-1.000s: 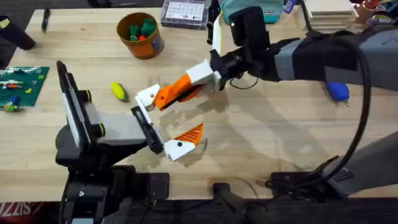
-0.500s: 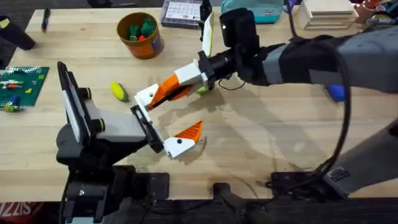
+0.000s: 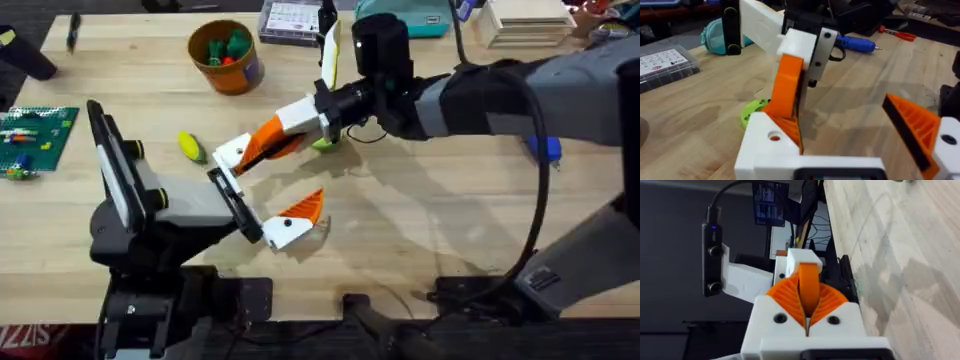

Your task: Pick up the gripper from the table and insert it into the empty holder that is missing its gripper. Then pick up a screw, insert it into the mounting hole, and use the screwdriver to tighten it. Finally, clean up the table by picking up the vegetable and placing it into the bucket.

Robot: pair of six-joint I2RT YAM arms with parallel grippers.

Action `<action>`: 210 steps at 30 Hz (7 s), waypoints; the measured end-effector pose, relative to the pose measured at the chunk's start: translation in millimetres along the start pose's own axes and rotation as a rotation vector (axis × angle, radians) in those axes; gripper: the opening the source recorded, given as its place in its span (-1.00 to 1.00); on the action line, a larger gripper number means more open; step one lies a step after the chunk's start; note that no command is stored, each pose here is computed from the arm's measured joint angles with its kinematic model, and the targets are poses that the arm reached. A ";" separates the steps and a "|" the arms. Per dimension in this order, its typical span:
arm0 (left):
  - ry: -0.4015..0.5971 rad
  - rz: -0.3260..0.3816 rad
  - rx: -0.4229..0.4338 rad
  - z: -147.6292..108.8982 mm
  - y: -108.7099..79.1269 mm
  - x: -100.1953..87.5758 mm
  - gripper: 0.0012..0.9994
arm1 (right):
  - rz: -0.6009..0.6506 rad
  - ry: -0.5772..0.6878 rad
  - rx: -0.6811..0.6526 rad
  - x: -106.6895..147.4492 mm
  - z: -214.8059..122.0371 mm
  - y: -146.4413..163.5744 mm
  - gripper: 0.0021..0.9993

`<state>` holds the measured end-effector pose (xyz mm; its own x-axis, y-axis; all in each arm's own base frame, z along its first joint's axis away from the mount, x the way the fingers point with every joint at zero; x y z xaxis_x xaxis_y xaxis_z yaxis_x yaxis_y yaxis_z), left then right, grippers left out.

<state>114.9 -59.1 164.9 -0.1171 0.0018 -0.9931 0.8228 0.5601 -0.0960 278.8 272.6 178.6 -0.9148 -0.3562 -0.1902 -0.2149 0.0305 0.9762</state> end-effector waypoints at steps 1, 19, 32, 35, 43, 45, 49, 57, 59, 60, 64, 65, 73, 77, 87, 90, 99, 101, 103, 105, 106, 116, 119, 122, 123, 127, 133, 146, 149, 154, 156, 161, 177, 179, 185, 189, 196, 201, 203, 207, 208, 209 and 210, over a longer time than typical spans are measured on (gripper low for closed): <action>0.000 0.000 0.000 0.0 0.0 0.0 0.99 | 0.000 0.000 0.000 0.0 0.0 0.0 -0.99; -0.006 0.038 0.017 -0.3 -1.9 -1.0 0.99 | 0.033 0.014 0.004 2.7 3.6 -7.3 -0.18; -0.006 0.062 0.099 0.2 -8.5 -0.5 1.00 | 0.038 -0.018 -0.002 -2.1 -19.3 -13.5 0.99; -0.005 0.061 0.108 0.1 -9.2 -0.3 0.99 | 0.037 -0.052 -0.001 -6.7 -35.3 -15.9 0.99; -0.005 0.061 0.113 0.1 -9.5 -0.3 0.99 | 0.213 -0.155 0.061 -0.7 -85.7 -42.5 0.99; -0.005 0.060 0.113 0.1 -9.6 -0.2 0.99 | 0.334 -0.162 0.106 12.9 -92.4 -54.3 0.99; -0.005 0.060 0.115 0.0 -9.6 -0.2 0.99 | 0.547 -0.116 0.249 51.1 -94.3 -64.4 0.99; -0.005 0.060 0.115 0.0 -9.7 -0.2 0.99 | 0.183 -0.115 0.777 57.9 -119.6 -8.2 0.99; -0.005 0.060 0.115 0.0 -9.7 -0.2 0.99 | 0.005 -0.144 0.876 47.0 -127.6 10.2 0.99; -0.005 0.060 0.115 0.0 -9.7 -0.2 0.99 | -0.093 -0.160 0.918 41.0 -131.3 19.6 0.99; -0.005 0.060 0.115 0.0 -9.7 -0.2 0.99 | -0.372 -0.197 0.999 23.9 -137.7 41.0 0.99; -0.005 0.060 0.115 0.0 -9.7 -0.2 0.99 | -0.416 -0.190 1.002 21.8 -137.1 42.4 0.99; -0.005 0.060 0.115 0.0 -9.7 -0.2 0.99 | -0.630 0.013 1.015 22.3 -102.4 32.6 0.99; -0.005 0.060 0.115 0.0 -9.7 -0.2 0.99 | -0.696 0.100 1.019 24.8 -79.8 27.7 0.99; -0.005 0.060 0.115 0.0 -9.7 -0.2 0.99 | -0.795 0.096 1.029 18.0 -68.2 30.8 0.16; -0.005 0.060 0.115 0.0 -9.7 -0.2 1.00 | -0.798 0.097 1.035 14.4 -67.1 25.1 0.20; -0.005 0.060 0.115 0.0 -9.7 -0.2 1.00 | -0.714 0.171 1.094 8.9 -63.8 -20.0 0.25; -0.005 0.060 0.115 0.0 -9.7 -0.2 1.00 | -0.709 0.175 1.098 8.2 -63.4 -23.9 0.24; -0.005 0.060 0.115 0.0 -9.7 -0.2 1.00 | -0.716 0.171 1.101 6.8 -63.2 -24.9 0.21; -0.005 0.060 0.115 0.0 -9.7 -0.2 0.99 | -0.727 0.164 1.102 5.1 -63.0 -24.5 0.15; -0.005 0.060 0.115 0.0 -9.7 -0.2 0.99 | -0.731 0.160 1.104 4.4 -63.0 -24.3 0.11; -0.005 0.060 0.115 0.0 -9.7 -0.2 0.99 | -0.762 0.131 1.110 -1.7 -62.2 -24.5 -0.04; -0.005 0.060 0.115 0.0 -9.7 -0.2 0.99 | -0.747 0.145 1.110 -1.6 -61.2 -32.0 -0.04; -0.005 0.060 0.115 0.0 -9.7 -0.2 1.00 | -0.730 0.160 1.111 -1.1 -60.2 -40.1 -0.03; -0.005 0.060 0.115 0.0 -9.7 -0.2 1.00 | -0.728 0.162 1.113 -1.2 -60.1 -41.5 -0.03; -0.005 0.061 0.115 0.0 -9.7 -0.2 0.99 | -0.733 0.157 1.113 -2.1 -60.2 -41.1 -0.03; -0.005 0.060 0.115 0.0 -9.7 -0.2 1.00 | -0.735 0.155 1.114 -2.5 -60.1 -40.9 -0.38; -0.005 0.061 0.115 0.0 -9.7 -0.2 0.99 | -0.734 0.153 1.167 -4.0 -63.4 -42.1 -0.75; -0.005 0.061 0.115 0.0 -9.7 -0.2 1.00 | -0.738 0.149 1.172 -4.7 -63.6 -42.0 -0.90; -0.005 0.061 0.115 0.0 -9.7 -0.2 0.99 | -0.739 0.147 1.176 -5.2 -63.8 -42.0 -0.99; -0.005 0.061 0.115 0.0 -9.7 -0.2 0.99 | -0.739 0.147 1.175 -5.2 -63.8 -42.0 -1.00; -0.005 0.061 0.115 0.0 -9.7 -0.2 1.00 | -0.740 0.146 1.176 -5.3 -63.8 -41.9 -1.00; -0.005 0.061 0.115 0.0 -9.7 -0.2 1.00 | -0.808 0.079 1.184 -7.1 -68.7 -7.8 -1.00; -0.005 0.061 0.115 0.0 -9.7 -0.2 0.99 | -0.831 0.055 1.185 -7.7 -70.2 3.2 -1.00; -0.005 0.061 0.115 0.0 -9.7 -0.2 1.00 | -0.853 -0.012 1.181 -3.3 -75.2 32.6 -1.00; -0.005 0.061 0.115 0.0 -9.7 -0.2 1.00 | -0.846 -0.051 1.176 5.3 -79.4 54.4 -1.00; -0.005 0.063 0.115 0.0 -9.7 -0.2 1.00 | -0.881 -0.126 1.121 17.7 -69.7 114.8 -1.00; -0.005 0.063 0.115 0.0 -9.7 -0.2 1.00 | -0.975 -0.141 1.034 27.3 -43.5 158.6 -1.00; -0.005 0.063 0.115 0.0 -9.7 -0.2 0.99 | -1.007 -0.126 0.996 32.4 -30.4 171.1 -1.00; -0.005 0.063 0.115 0.0 -9.7 -0.2 0.99 | -1.060 -0.078 0.928 45.4 -4.6 183.4 -1.00; -0.005 0.063 0.115 0.0 -9.7 -0.2 0.99 | -1.069 -0.062 0.914 49.2 1.0 184.5 -1.00; -0.005 0.063 0.115 0.0 -9.7 -0.2 0.99 | -1.077 -0.046 0.901 53.0 6.6 185.4 -1.00; -0.005 0.063 0.115 0.0 -9.7 -0.2 1.00 | -1.086 -0.032 0.887 56.6 11.8 186.4 -1.00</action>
<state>106.9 -64.6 166.1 -0.0601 0.0295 -0.9978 0.8868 0.4604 -0.0398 182.9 269.2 348.5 -0.1593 -0.5620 -0.8117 -0.9417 0.3332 -0.0458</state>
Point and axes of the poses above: each hand's point on the last joint's axis, 136 mm out from that joint toward the fingers, its own z axis out along the fingers, its own y axis along the line the jaws close on, x = y × z, the point moved 10 cm from there along -z, back along the fingers, and after that the axes turned 1 degree about -z, right-handed, at the moved point
